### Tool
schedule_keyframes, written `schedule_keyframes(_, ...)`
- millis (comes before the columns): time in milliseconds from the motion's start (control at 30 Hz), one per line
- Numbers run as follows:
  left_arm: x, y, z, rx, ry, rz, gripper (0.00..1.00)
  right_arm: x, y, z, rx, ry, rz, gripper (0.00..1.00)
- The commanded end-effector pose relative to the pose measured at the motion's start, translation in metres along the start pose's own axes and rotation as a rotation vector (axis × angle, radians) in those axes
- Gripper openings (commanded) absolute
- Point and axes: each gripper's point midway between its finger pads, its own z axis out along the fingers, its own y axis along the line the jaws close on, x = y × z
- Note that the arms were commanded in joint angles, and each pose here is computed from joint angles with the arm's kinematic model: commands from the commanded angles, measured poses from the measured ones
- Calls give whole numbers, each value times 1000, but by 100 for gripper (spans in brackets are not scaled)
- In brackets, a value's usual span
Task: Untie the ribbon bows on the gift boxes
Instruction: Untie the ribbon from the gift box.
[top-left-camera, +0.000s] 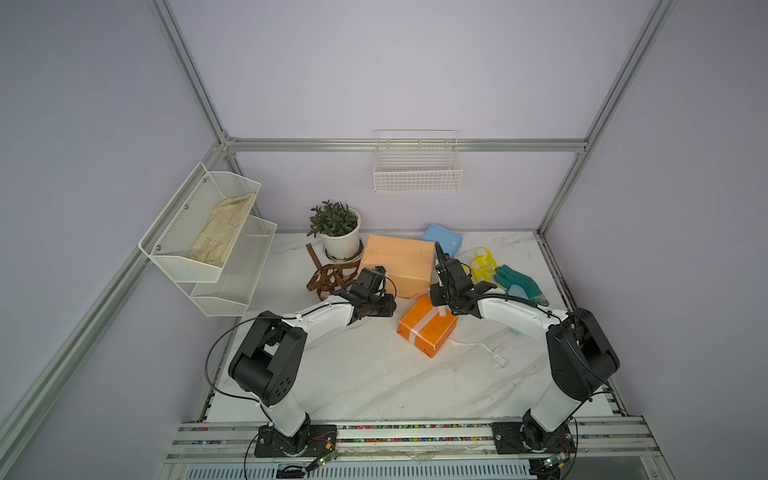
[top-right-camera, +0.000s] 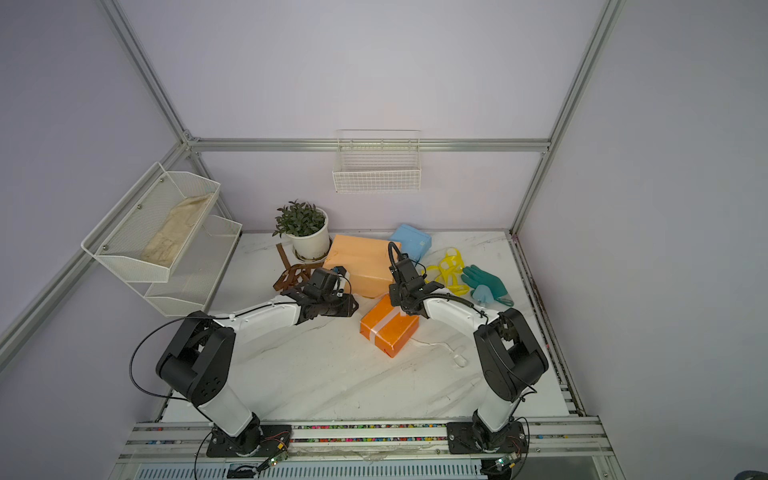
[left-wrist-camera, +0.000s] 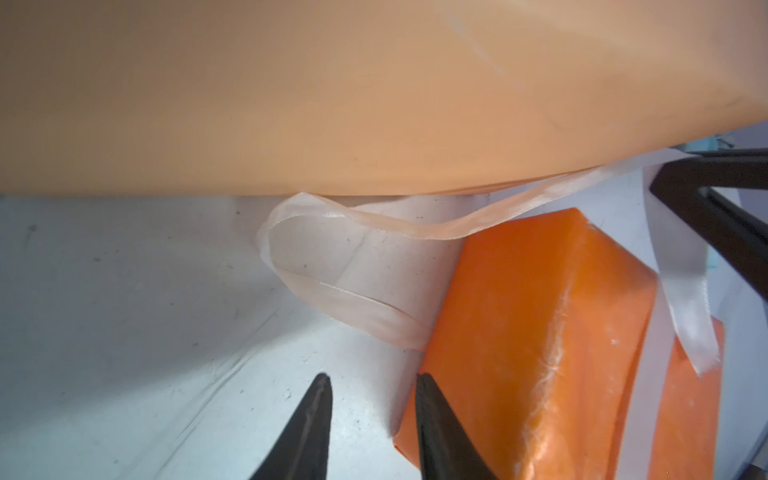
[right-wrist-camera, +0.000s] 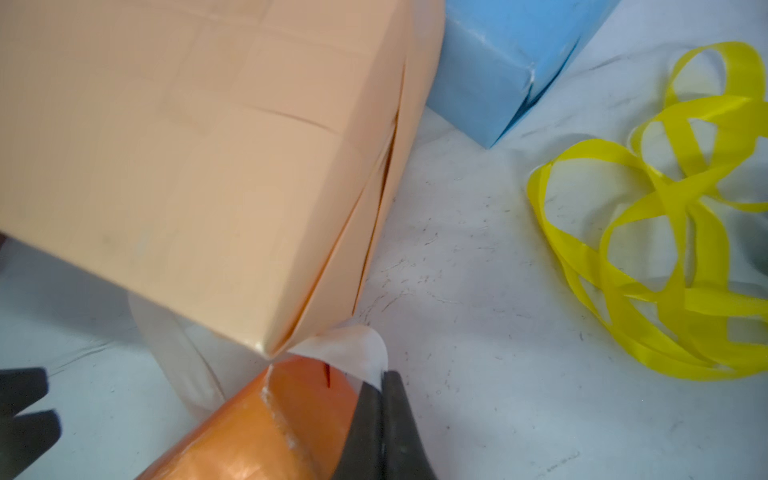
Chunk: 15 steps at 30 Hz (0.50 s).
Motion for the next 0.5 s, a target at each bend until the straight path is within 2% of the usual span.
schedule_keyframes(0, -9, -30, -6, 151, -29, 7, 36, -3, -24, 12, 177, 13, -111, 61)
schedule_keyframes(33, -9, -33, -6, 170, -22, 8, 36, -2, -28, 14, 212, 45, -111, 71)
schedule_keyframes(100, -6, -37, -7, 185, -13, 6, 36, 5, -32, 11, 234, 107, -96, 82)
schedule_keyframes(133, -5, -38, -8, 190, -12, 5, 37, 5, -30, 5, 222, 117, -79, 97)
schedule_keyframes(300, 0, -45, -14, 233, -5, 4, 38, 12, -22, -37, 107, 147, 39, 97)
schedule_keyframes(467, 13, -50, -14, 247, 20, 14, 37, 50, -1, -74, -83, 271, 174, 97)
